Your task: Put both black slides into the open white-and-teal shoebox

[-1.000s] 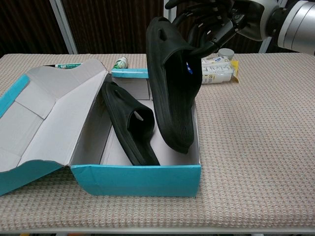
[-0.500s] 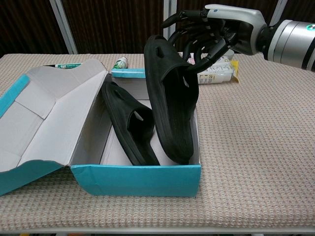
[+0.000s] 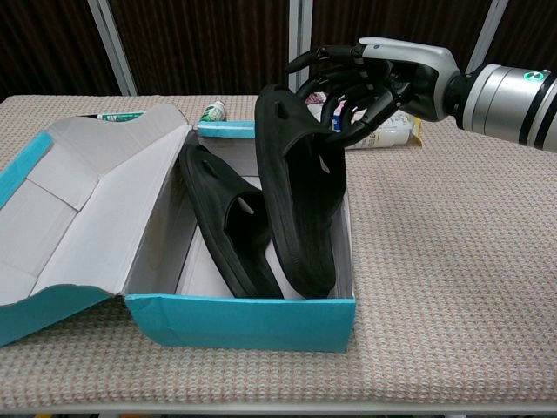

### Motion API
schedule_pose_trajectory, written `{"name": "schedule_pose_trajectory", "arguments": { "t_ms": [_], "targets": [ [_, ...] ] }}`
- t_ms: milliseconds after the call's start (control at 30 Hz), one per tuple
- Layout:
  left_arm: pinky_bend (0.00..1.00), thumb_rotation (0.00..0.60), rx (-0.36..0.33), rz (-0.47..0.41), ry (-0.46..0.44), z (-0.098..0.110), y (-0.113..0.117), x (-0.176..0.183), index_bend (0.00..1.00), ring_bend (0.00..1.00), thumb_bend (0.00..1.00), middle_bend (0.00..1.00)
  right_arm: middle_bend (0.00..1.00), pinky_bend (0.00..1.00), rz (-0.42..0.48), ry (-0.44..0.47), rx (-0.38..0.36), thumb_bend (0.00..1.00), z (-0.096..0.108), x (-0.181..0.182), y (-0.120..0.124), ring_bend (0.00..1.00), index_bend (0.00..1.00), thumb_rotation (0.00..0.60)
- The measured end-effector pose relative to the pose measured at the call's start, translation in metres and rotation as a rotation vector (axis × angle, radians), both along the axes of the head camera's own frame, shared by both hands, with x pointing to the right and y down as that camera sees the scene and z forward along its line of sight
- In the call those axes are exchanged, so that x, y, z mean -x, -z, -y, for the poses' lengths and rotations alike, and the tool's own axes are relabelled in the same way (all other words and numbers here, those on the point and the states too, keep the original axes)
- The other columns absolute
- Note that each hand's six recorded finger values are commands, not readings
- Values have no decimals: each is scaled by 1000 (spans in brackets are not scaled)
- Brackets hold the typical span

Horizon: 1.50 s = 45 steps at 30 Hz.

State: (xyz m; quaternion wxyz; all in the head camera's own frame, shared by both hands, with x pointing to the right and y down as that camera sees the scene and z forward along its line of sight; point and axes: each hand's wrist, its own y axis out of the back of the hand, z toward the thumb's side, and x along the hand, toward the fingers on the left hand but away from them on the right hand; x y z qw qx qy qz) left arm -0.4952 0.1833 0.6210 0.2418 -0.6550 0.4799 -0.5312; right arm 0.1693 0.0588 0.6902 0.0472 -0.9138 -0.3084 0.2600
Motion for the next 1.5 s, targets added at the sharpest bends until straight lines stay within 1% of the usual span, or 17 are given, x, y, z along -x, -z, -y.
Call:
{"name": "schedule_pose_trajectory", "arguments": {
  "t_ms": [300,600,833,900,1000,1067,1200,1333,1400,1500],
  "targets": [
    [225,600,0,3,-1,-1,-1,0,235,132,170,222,562,572,-49,14,28,26,-2,-9,-15,463,181,600],
    [225,600,0,7,2,-1,-1,1,235,132,170,222,561,573,-119,59,-1,29,-1,-10,-28,463,181,600],
    [225,600,1,6,6,-2,-2,2,236,132,170,222,560,573,-149,79,0,32,-1,-6,-35,463,181,600],
    [225,600,0,4,9,-2,-2,2,235,132,170,222,553,572,-153,86,0,29,-1,-4,-36,462,182,600],
    [225,600,0,0,12,-2,-2,3,236,132,170,222,514,553,-149,94,-5,5,-2,-3,-34,438,179,600],
    [225,600,1,-1,13,-3,-2,3,236,132,170,222,486,524,-144,99,-10,0,-1,-2,-31,406,163,600],
    [225,600,3,-5,16,-4,-2,4,236,132,170,222,392,417,-140,114,-16,0,-1,-2,-25,268,127,600],
    [225,600,5,-11,17,-4,-2,4,236,132,170,221,290,309,-140,128,-19,0,-1,-2,-19,140,33,600],
    [225,600,4,-11,16,-4,-2,3,236,132,170,221,249,278,-147,139,-13,0,-1,-2,-18,96,5,600],
    [225,600,5,-13,16,-4,-2,3,235,132,170,221,218,258,-156,150,-7,0,-2,-3,-16,56,0,600]
  ]
}}
